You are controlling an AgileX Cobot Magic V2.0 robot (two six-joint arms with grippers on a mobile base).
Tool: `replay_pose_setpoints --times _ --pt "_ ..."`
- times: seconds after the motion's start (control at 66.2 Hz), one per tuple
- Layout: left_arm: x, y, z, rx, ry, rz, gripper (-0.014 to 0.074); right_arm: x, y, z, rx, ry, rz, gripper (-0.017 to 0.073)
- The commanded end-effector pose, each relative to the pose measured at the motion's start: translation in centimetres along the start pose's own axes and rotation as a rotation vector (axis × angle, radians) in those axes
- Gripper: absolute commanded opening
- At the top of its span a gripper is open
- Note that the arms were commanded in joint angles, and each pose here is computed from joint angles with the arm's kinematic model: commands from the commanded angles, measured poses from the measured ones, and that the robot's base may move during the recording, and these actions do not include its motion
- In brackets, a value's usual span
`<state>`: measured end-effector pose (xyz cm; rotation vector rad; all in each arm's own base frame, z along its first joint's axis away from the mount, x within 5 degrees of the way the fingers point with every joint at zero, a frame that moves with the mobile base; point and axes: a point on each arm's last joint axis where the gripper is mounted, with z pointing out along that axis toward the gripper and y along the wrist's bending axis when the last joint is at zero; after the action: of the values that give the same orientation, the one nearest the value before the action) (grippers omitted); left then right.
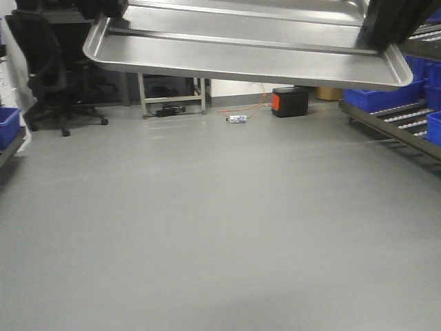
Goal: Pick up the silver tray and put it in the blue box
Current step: 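Hold the silver tray in both grippers while the base turns away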
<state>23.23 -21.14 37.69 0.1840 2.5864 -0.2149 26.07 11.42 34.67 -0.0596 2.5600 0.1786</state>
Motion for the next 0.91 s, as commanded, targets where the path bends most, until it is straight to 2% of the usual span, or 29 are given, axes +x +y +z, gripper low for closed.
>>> replay_pose_setpoints --times 0.0,0.891 --pt "-0.59 0.62 -2.28 -0.001 -0.081 0.014 -0.0097 -1.07 -0.36 -2.06 0.011 -0.112 -0.037 0.0059" --pt "-0.56 0.58 -2.28 0.003 -0.077 0.012 -0.0097 -1.07 -0.36 -2.06 0.011 -0.112 -0.037 0.0059"
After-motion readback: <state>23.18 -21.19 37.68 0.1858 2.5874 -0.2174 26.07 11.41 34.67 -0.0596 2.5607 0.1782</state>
